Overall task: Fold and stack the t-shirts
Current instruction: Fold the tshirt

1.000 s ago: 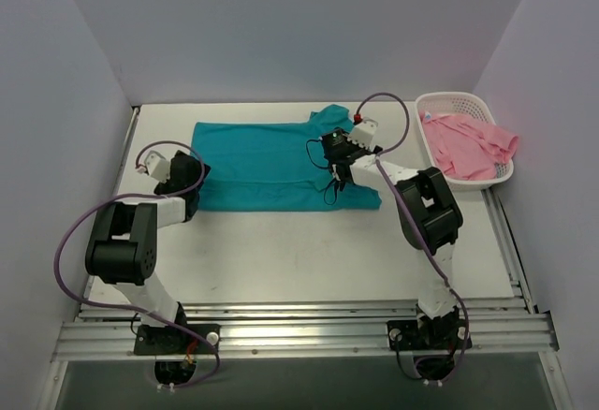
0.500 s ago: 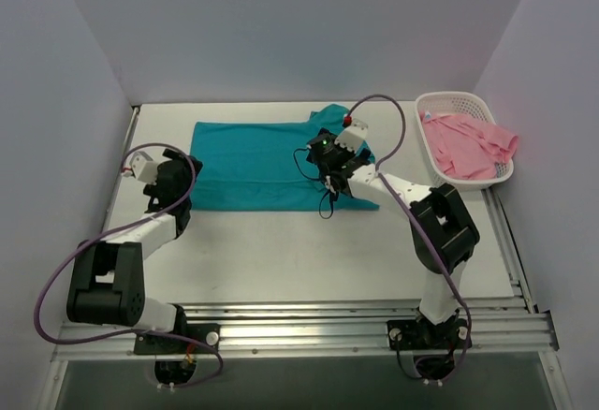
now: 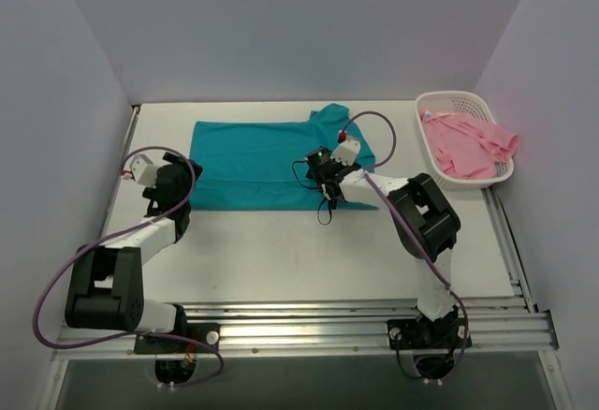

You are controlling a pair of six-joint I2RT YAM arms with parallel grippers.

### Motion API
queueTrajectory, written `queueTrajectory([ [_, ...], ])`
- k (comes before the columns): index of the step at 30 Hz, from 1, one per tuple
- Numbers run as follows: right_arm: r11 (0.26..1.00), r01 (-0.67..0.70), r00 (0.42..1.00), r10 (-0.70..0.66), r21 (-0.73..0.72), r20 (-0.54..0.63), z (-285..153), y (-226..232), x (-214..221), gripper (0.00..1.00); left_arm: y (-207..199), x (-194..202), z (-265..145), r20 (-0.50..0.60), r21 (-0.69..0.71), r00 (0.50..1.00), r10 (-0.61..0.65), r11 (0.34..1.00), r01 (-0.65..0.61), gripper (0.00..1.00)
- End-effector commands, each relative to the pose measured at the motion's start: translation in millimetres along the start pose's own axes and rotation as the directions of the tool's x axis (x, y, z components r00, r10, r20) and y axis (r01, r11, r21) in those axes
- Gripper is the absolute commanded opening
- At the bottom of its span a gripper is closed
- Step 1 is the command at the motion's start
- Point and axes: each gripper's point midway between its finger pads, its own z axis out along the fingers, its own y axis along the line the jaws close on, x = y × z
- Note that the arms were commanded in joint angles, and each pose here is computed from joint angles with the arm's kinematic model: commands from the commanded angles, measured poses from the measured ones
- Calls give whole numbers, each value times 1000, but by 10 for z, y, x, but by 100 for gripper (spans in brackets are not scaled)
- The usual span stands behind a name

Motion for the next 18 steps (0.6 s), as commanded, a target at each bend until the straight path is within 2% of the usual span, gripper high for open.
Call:
queueTrajectory([
  [1, 999, -43, 999, 43, 2, 20, 87, 7, -73, 71, -88, -60, -18, 18, 40, 1000, -5, 999, 4, 93],
  [9, 999, -48, 999, 47, 22, 27, 182, -64, -68, 62, -73, 23, 44, 0, 41, 1000, 0, 999, 0, 92],
  [18, 998, -55, 998, 54, 27, 39, 312, -13, -95, 61, -75, 86, 78, -15, 49, 1000, 3, 999, -2, 91],
])
